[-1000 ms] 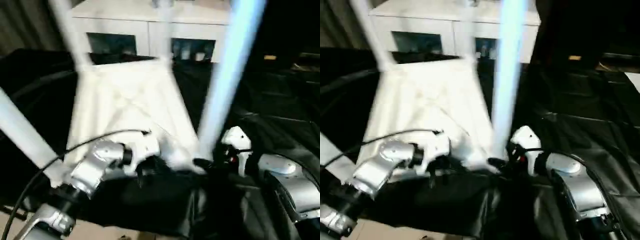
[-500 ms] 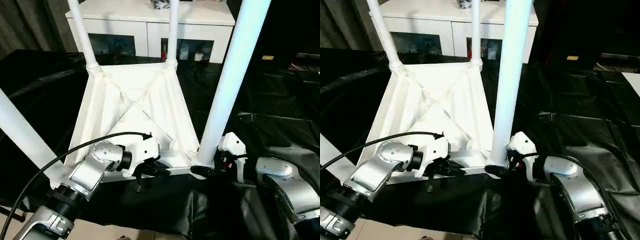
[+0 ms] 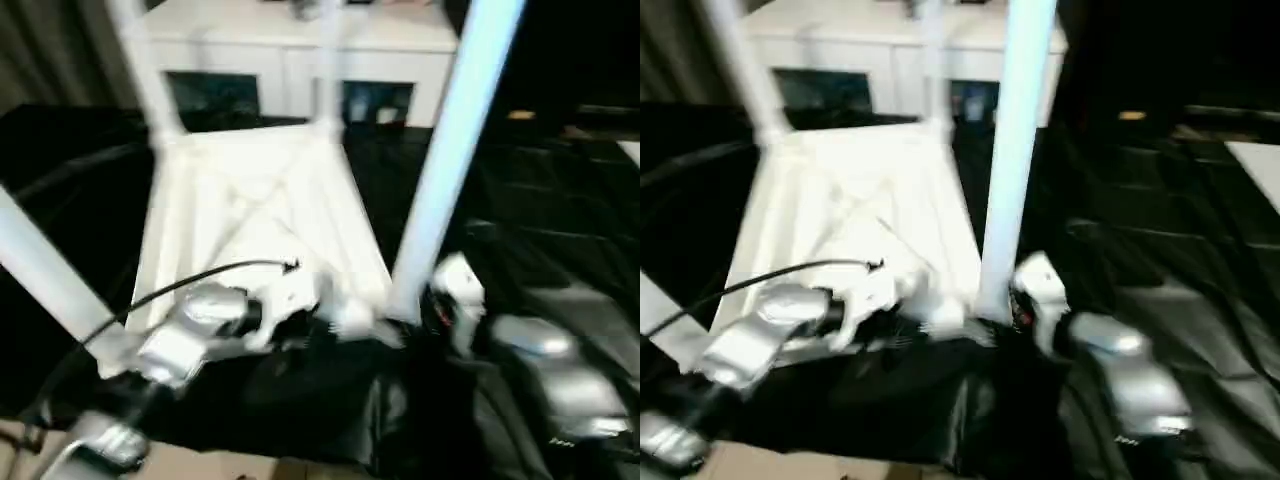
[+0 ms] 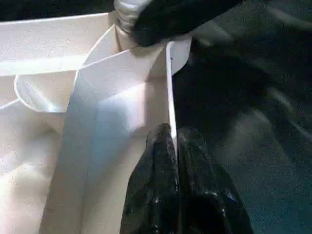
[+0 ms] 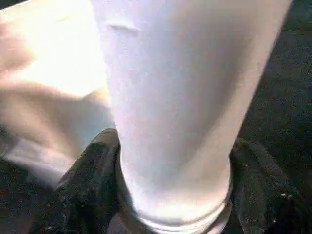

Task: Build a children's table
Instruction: Rotate leg to tighten

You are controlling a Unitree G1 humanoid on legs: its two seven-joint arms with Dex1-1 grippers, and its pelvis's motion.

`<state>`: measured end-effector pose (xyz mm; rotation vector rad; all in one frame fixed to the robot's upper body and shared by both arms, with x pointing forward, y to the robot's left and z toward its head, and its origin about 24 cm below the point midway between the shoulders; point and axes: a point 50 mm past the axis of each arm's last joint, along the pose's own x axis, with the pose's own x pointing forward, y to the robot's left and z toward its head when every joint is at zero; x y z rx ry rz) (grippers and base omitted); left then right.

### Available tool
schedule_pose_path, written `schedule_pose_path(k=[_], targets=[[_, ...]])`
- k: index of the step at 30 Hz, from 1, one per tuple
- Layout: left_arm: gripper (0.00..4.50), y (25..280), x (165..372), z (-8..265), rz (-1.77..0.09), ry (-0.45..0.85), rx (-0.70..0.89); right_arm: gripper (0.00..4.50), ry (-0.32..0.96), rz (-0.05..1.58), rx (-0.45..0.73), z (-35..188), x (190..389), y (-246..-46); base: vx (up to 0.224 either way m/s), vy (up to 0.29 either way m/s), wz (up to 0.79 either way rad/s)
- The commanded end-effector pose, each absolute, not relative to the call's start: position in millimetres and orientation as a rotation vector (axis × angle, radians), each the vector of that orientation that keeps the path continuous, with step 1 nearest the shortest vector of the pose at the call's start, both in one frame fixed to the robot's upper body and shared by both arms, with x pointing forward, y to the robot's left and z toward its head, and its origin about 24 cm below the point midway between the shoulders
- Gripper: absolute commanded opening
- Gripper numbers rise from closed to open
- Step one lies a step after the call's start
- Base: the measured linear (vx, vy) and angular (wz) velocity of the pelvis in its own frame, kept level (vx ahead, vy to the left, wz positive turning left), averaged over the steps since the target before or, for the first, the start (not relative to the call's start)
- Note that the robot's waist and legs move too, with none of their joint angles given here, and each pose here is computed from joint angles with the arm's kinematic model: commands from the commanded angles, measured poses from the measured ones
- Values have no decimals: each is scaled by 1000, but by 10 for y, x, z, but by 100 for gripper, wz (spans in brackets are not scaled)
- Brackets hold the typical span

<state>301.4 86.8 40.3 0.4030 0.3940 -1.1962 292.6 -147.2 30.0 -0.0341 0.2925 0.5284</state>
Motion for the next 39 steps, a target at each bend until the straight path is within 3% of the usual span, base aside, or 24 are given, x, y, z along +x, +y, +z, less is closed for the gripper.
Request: schedule_pose_path(k=[1,5,7,10,12,17,18,24,27,30,39], targets=[[0,693,3025,289,-1105,415,339,272,354,306,8,172,2985,-1517,0,0,0],[0,446,3131,276,-954,421,312,272,348,222,24,162,3067,-1228,0,0,0],[0,335,3167,283,-895,410,311,272,354,291,11,171,3082,-998,0,0,0],[0,303,3196,290,-870,395,335,272,320,373,48,238,3090,-842,0,0,0],[0,321,3197,291,-883,395,331,327,262,384,31,318,3106,-854,0,0,0],[0,446,3183,307,-942,375,388,367,200,342,-31,427,3160,-1067,0,0,0],[0,512,3146,299,-974,399,376,387,176,361,-76,497,3175,-1201,0,0,0],[0,716,2987,284,-1144,447,381,387,168,602,-207,629,3052,-1525,0,0,0],[0,822,2729,325,-1447,444,389,387,207,877,-250,658,2805,-1660,0,0,0],[0,895,2632,352,-1541,483,378,387,283,1016,-259,613,2651,-1717,0,0,0],[0,958,2637,385,-1533,474,348,387,344,1103,-267,518,2547,-1694,0,0,0]])
